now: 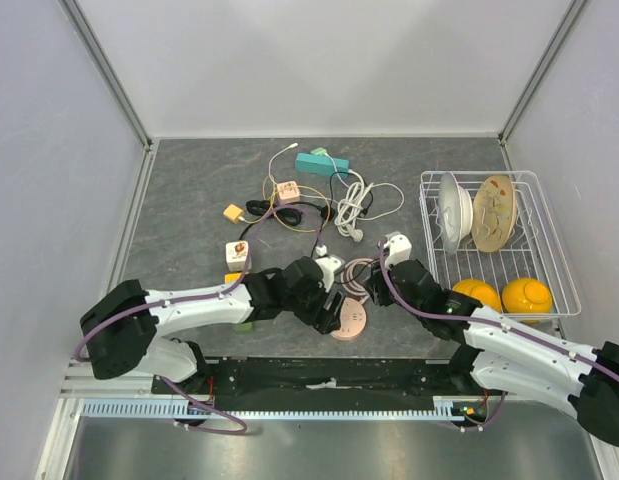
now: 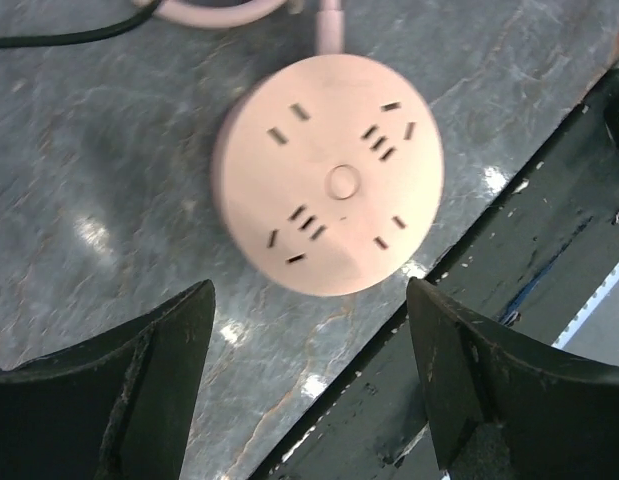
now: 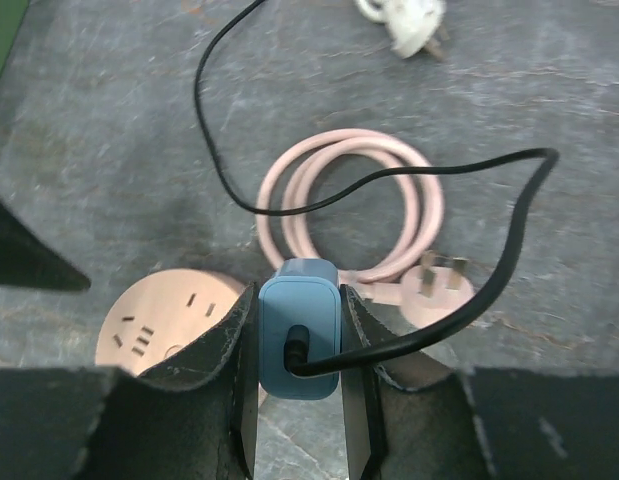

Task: Insert the plug
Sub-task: Adjust the socket at the center of the board.

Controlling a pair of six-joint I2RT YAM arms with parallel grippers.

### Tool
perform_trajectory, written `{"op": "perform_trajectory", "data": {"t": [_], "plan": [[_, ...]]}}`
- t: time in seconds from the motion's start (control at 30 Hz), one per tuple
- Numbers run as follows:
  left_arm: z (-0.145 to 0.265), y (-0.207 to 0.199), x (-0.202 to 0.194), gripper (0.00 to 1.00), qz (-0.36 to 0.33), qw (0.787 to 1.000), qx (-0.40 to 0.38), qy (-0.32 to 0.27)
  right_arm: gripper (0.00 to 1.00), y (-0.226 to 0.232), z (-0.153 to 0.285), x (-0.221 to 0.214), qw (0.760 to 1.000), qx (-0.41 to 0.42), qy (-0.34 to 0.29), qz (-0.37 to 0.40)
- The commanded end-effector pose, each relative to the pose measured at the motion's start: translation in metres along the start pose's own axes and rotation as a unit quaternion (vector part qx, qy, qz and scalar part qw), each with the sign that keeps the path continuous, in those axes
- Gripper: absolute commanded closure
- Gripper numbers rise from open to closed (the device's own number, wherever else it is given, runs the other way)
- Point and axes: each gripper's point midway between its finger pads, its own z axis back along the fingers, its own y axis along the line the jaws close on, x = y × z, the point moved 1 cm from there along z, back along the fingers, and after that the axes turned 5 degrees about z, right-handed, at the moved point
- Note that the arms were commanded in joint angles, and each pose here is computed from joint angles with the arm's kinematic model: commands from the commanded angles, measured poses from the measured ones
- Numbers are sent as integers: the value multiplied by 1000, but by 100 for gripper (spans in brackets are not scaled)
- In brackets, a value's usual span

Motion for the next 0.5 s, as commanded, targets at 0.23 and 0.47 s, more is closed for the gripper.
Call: {"op": "perform_trajectory", "data": {"t": [0.23, 0.47], "plan": [[-30, -25, 46, 15, -138, 989, 46, -35, 100, -50, 18, 21, 981, -161, -63, -84], [-57, -21, 56, 16, -158, 984, 78, -16, 100, -59, 26, 20, 976, -181, -70, -102]]}}
